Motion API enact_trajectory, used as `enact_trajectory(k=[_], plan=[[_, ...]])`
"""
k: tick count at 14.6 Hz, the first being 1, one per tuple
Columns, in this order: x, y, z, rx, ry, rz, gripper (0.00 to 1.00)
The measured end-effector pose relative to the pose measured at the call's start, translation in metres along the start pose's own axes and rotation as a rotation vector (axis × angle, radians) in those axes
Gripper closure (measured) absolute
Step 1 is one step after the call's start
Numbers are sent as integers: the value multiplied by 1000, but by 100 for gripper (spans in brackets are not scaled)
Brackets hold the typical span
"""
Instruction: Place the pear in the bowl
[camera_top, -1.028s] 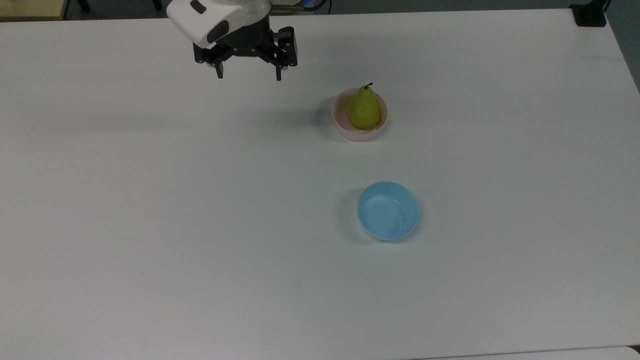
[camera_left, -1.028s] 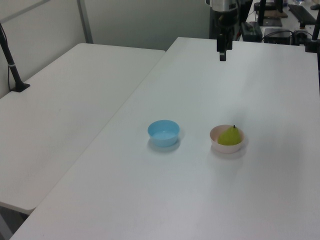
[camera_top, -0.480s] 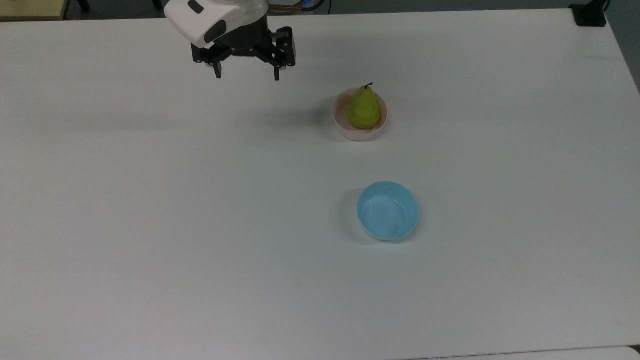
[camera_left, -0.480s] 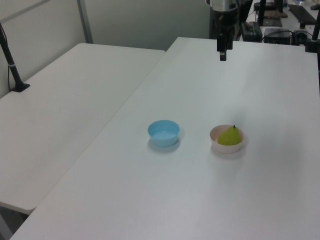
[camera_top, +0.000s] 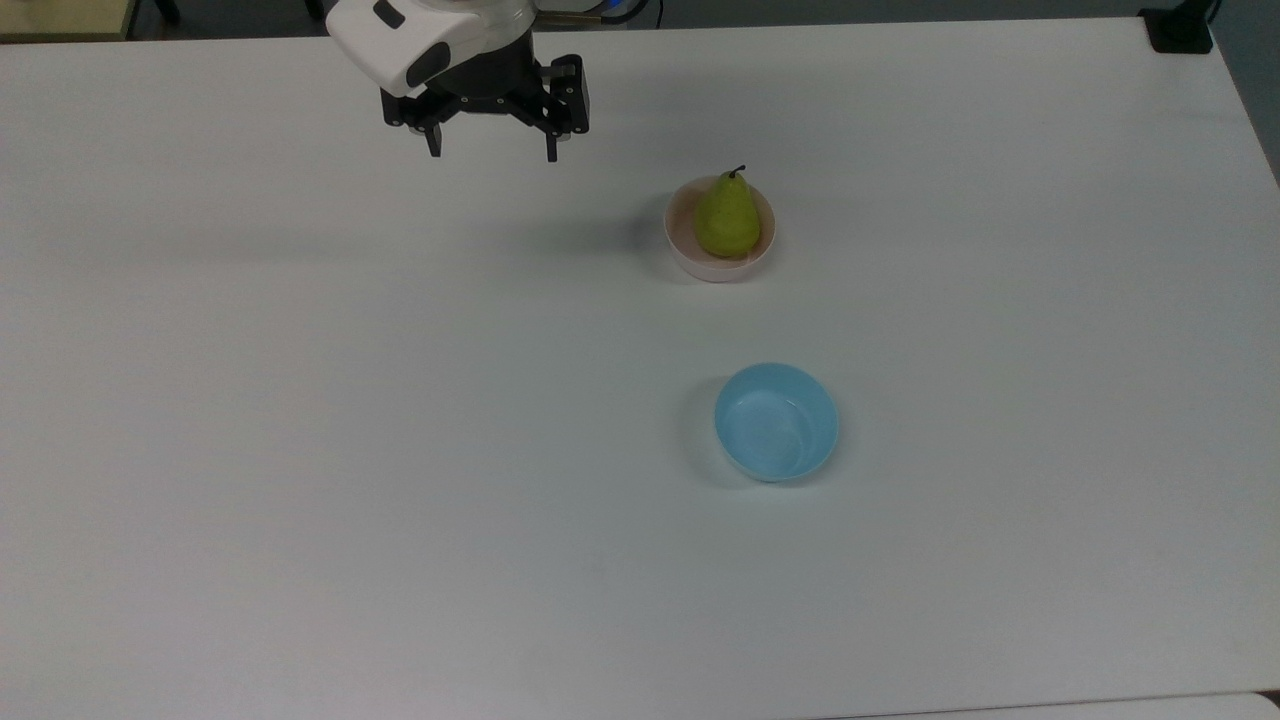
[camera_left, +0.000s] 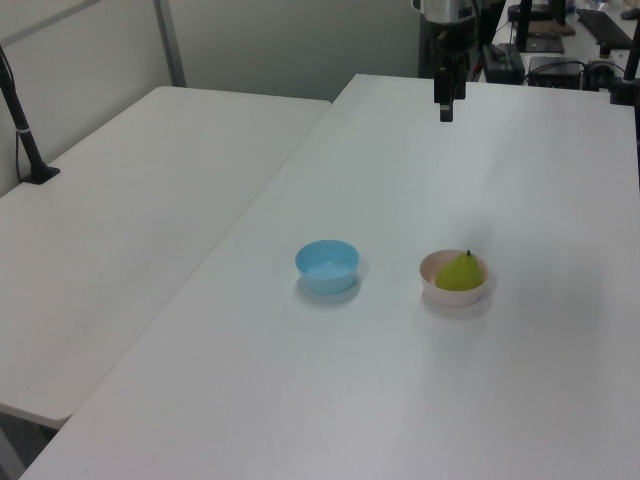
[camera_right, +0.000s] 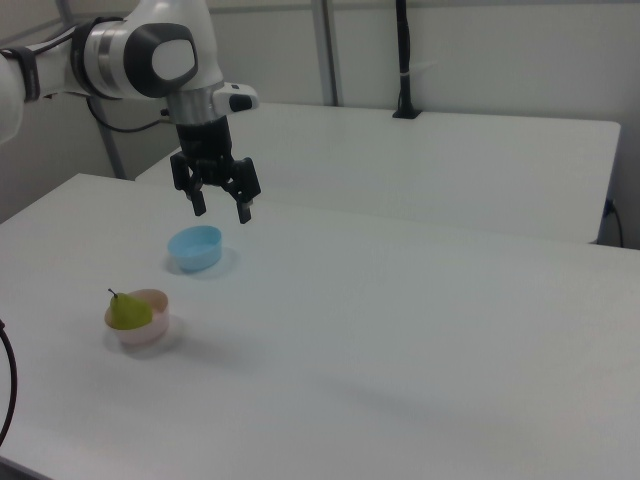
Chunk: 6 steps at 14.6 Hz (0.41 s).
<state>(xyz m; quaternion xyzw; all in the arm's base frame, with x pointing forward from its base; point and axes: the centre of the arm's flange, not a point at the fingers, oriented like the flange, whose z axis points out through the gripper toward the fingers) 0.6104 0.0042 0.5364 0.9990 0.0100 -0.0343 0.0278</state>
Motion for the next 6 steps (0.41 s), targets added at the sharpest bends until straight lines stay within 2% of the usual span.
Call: enact_trajectory(k=[6], plan=[[0,11,0,0,-1,17,0]])
